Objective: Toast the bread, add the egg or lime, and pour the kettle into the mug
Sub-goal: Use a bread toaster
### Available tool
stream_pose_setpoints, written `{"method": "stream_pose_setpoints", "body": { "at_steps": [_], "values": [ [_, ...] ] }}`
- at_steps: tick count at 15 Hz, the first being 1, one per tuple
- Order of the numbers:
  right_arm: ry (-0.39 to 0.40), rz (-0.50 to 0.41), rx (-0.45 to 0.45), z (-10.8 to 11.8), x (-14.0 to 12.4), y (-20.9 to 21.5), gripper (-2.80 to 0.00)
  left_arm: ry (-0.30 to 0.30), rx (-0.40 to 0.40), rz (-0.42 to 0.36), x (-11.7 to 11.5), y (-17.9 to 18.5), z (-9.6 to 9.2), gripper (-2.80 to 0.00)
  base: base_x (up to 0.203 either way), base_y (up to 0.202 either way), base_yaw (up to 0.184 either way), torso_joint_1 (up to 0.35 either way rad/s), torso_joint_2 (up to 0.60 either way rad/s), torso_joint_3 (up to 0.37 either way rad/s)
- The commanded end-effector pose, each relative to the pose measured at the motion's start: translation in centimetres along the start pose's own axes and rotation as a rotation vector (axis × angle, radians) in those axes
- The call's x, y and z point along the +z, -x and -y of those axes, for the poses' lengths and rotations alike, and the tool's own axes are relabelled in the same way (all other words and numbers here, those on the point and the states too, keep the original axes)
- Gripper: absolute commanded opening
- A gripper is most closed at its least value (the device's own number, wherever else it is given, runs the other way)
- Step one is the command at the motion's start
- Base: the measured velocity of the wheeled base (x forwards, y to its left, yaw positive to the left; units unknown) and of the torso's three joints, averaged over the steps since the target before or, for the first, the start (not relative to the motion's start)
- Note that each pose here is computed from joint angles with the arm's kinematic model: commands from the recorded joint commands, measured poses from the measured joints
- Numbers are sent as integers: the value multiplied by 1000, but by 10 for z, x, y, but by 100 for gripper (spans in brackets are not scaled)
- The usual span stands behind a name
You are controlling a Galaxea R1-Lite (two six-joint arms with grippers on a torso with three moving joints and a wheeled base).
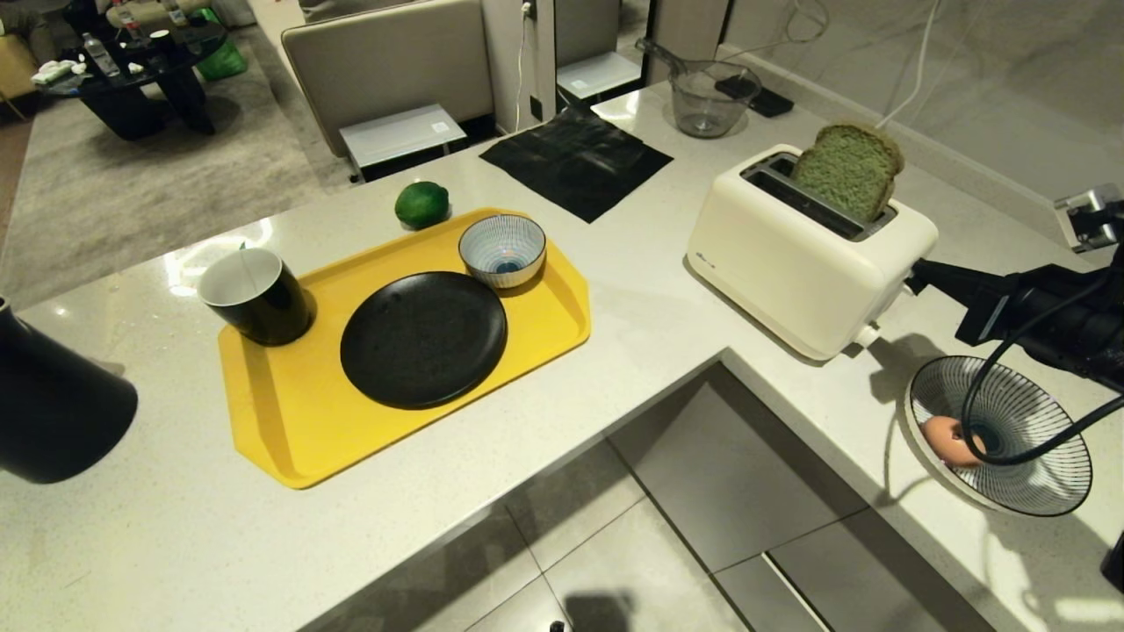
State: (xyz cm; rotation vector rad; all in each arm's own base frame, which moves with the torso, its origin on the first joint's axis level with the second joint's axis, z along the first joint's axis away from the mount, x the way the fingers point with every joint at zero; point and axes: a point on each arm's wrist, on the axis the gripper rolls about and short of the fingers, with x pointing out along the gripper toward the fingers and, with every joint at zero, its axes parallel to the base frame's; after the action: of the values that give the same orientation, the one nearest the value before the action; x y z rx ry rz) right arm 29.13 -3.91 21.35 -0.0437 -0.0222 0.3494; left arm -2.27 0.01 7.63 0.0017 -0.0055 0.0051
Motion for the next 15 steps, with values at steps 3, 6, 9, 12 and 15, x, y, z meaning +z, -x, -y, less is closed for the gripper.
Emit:
{"method": "stream_pose_setpoints", "body": {
  "at_steps": [3,6,9,12,15],
  "values": [
    [-12,-39,6,-1,-14,1,-280,0,1,1,0,0,0,-280,0,0,0,0,0,0],
    [-9,-48,7,-2,-26,2,-280,0,1,1,0,0,0,-280,0,0,0,0,0,0],
    [-13,-68,8,0,-34,-2,-280,0,1,1,0,0,0,-280,0,0,0,0,0,0],
    [-13,-77,10,1,-38,-4,-280,0,1,1,0,0,0,-280,0,0,0,0,0,0],
    [7,-89,12,1,-42,-6,-280,0,1,1,0,0,0,-280,0,0,0,0,0,0]
  ]
}}
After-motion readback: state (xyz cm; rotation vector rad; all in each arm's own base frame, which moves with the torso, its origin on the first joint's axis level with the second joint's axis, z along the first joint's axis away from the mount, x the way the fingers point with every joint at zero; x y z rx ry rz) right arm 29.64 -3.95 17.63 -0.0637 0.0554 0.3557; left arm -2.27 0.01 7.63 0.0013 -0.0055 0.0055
